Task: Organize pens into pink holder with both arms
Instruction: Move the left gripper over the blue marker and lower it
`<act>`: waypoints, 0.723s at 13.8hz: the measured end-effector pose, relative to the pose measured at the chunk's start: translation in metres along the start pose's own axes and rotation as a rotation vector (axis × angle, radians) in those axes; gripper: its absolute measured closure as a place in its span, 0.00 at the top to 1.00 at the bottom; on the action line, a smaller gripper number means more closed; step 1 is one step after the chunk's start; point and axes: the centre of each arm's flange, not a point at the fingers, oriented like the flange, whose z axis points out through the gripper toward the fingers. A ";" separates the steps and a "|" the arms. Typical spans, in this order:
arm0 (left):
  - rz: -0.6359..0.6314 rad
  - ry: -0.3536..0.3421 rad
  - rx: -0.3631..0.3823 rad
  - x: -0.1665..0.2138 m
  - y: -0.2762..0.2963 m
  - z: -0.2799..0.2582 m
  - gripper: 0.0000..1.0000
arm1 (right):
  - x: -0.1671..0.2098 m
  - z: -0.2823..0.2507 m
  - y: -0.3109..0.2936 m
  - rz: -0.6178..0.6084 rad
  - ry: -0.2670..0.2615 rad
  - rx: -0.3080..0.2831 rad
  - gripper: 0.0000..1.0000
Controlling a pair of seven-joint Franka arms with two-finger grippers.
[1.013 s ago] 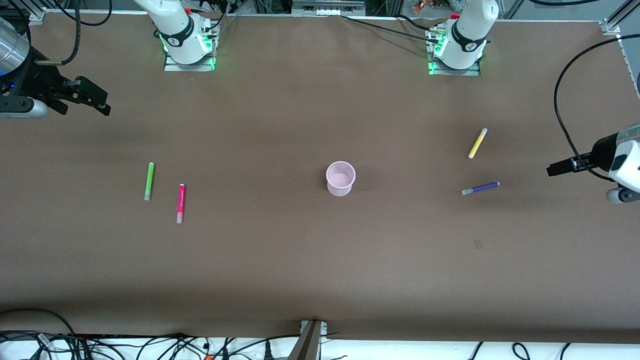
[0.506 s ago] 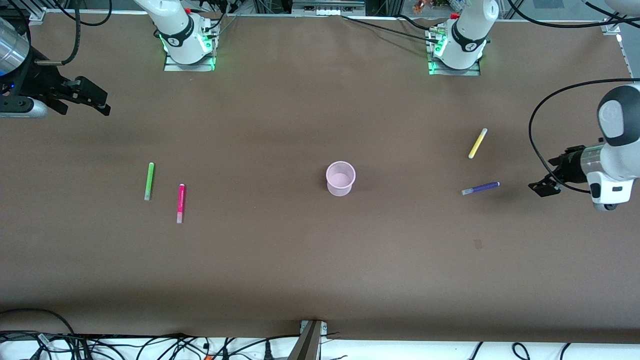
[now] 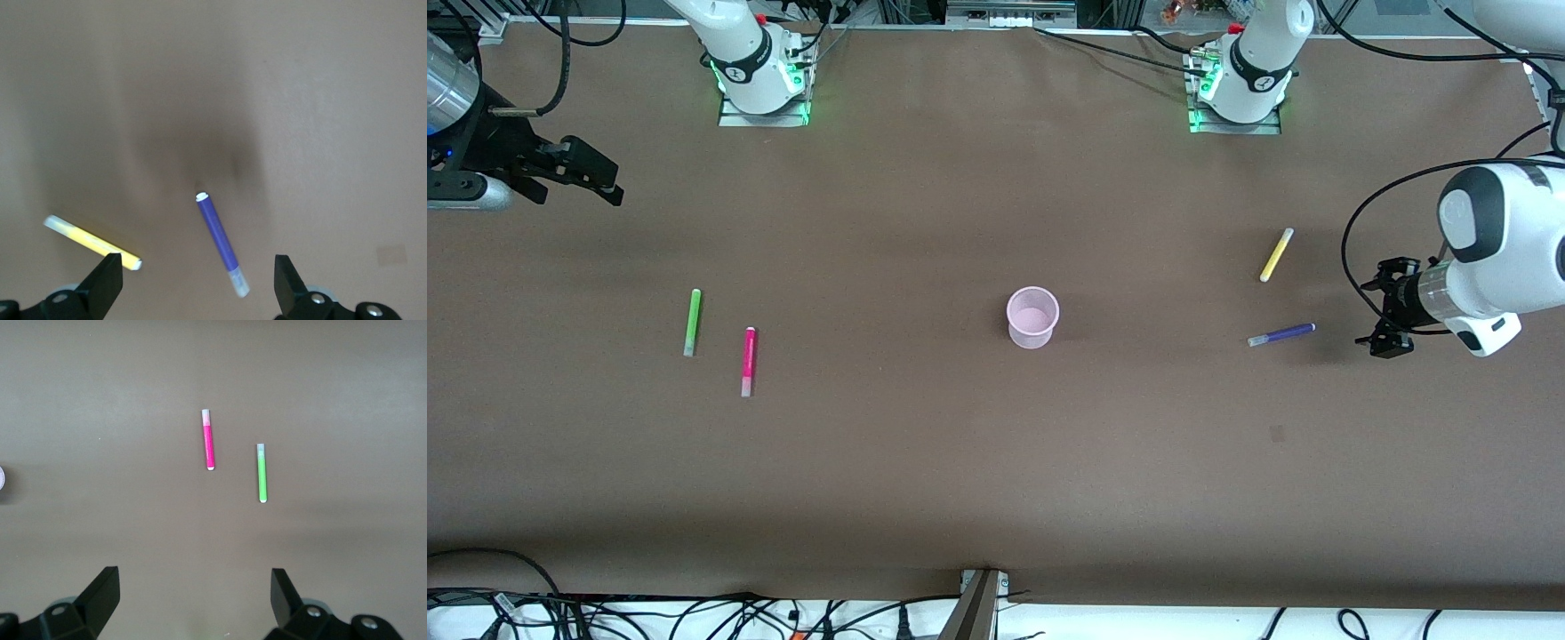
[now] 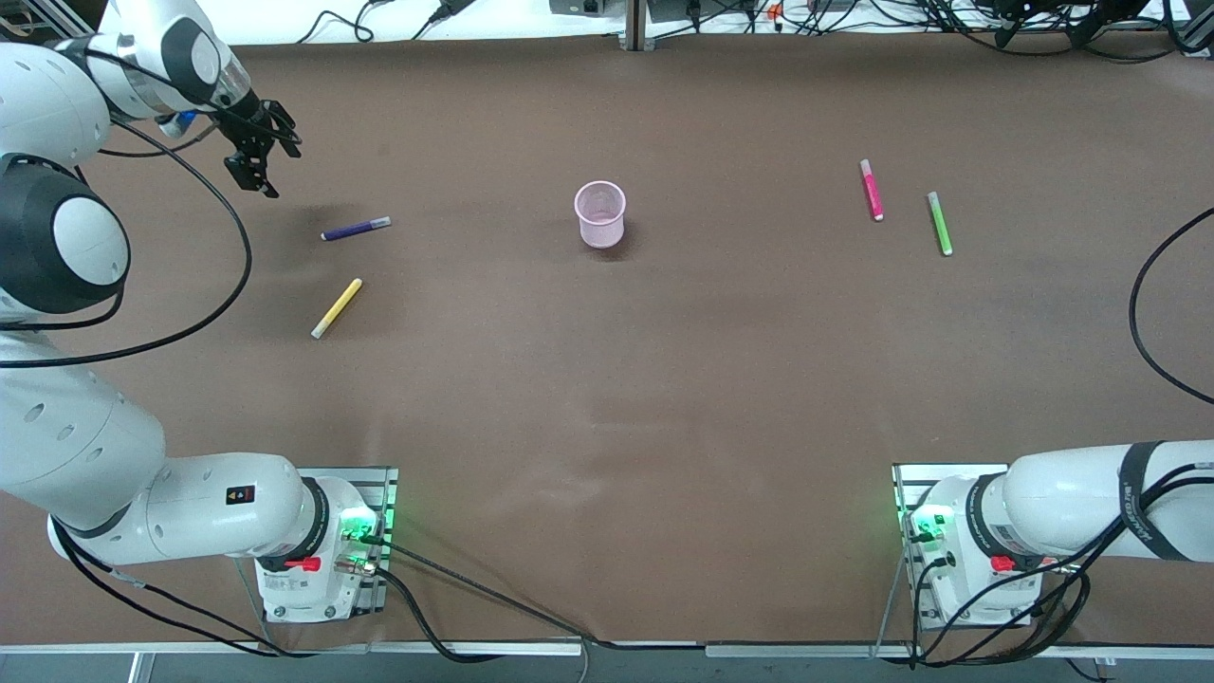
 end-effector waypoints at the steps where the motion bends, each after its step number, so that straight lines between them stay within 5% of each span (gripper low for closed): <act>1: -0.036 0.004 -0.013 -0.002 -0.001 0.007 1.00 | 0.000 0.000 0.000 0.000 0.000 0.000 1.00; 10: -0.143 0.046 -0.063 -0.025 -0.008 0.078 1.00 | 0.000 0.001 0.001 0.001 -0.001 0.000 1.00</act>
